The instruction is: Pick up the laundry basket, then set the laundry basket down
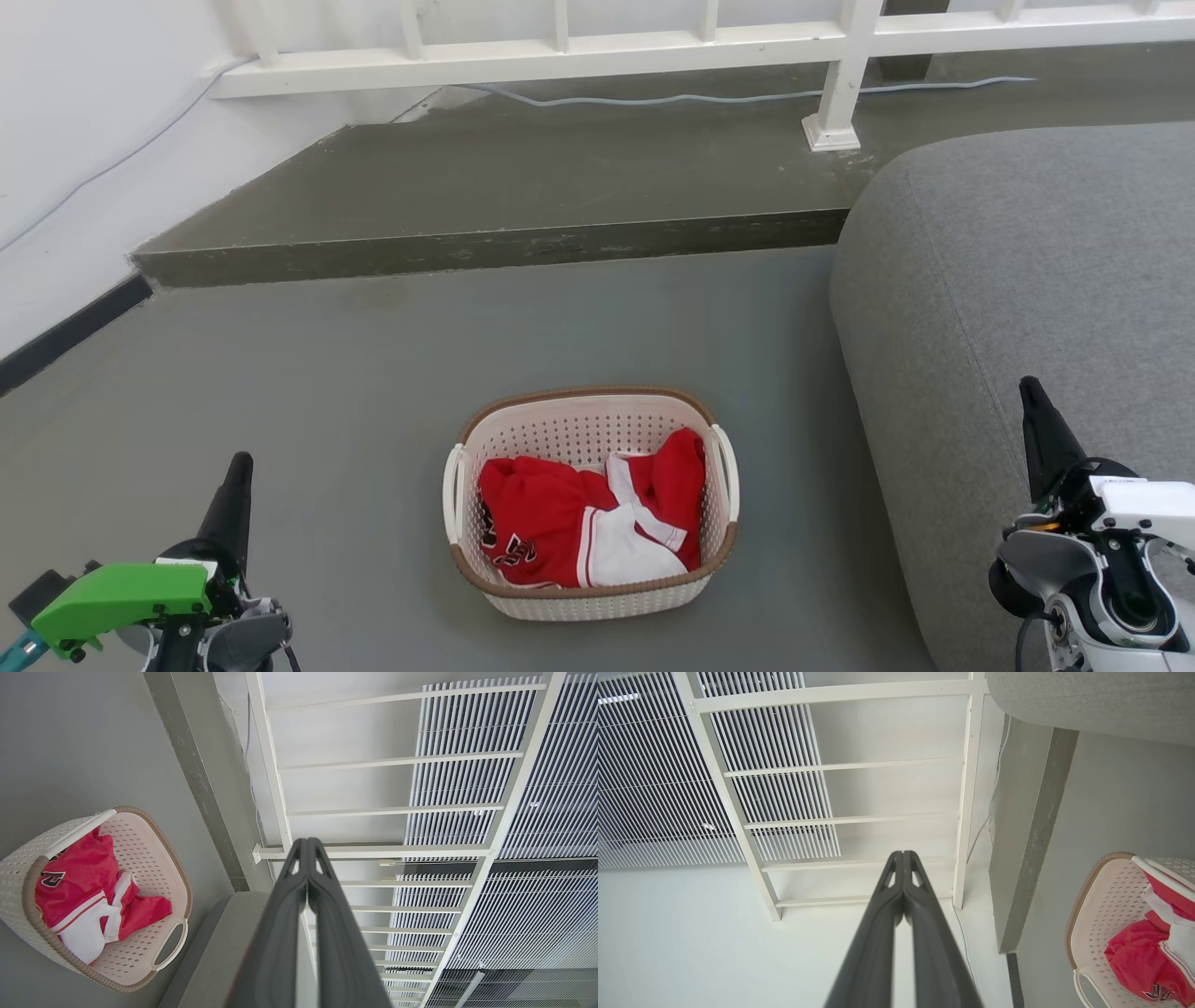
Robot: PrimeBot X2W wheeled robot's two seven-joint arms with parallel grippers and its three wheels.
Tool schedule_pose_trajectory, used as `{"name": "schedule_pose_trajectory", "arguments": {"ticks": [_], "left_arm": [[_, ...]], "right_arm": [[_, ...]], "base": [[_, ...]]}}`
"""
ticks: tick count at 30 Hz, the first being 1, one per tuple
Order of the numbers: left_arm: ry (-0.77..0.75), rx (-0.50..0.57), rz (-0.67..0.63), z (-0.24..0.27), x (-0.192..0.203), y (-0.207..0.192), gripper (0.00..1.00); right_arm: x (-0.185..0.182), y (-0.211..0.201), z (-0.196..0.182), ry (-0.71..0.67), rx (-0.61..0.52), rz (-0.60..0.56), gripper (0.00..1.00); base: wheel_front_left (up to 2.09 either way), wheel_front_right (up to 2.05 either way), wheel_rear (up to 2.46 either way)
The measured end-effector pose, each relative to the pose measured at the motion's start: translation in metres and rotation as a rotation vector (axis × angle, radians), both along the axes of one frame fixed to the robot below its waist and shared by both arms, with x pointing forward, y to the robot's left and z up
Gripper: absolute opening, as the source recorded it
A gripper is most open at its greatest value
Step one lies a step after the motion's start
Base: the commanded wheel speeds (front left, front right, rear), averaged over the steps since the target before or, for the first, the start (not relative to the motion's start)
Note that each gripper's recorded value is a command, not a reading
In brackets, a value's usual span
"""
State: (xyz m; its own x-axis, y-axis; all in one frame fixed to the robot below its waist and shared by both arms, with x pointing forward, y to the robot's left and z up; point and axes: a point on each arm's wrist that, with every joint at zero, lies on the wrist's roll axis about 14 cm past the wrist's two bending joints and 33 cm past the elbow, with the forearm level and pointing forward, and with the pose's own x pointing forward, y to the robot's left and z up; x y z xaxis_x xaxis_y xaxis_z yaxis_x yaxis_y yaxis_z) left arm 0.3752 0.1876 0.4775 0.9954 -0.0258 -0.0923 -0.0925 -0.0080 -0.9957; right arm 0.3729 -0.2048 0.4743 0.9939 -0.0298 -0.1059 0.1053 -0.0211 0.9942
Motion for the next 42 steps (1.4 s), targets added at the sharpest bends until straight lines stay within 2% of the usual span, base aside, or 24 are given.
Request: {"name": "schedule_pose_trajectory", "arguments": {"ticks": [42], "left_arm": [[0.0,0.0,0.0,0.0001,0.0001,0.0,0.0]], "right_arm": [[0.0,-0.0001,0.0001,-0.001,0.002,-0.001,0.0]], "base": [[0.0,0.0,0.0]]}}
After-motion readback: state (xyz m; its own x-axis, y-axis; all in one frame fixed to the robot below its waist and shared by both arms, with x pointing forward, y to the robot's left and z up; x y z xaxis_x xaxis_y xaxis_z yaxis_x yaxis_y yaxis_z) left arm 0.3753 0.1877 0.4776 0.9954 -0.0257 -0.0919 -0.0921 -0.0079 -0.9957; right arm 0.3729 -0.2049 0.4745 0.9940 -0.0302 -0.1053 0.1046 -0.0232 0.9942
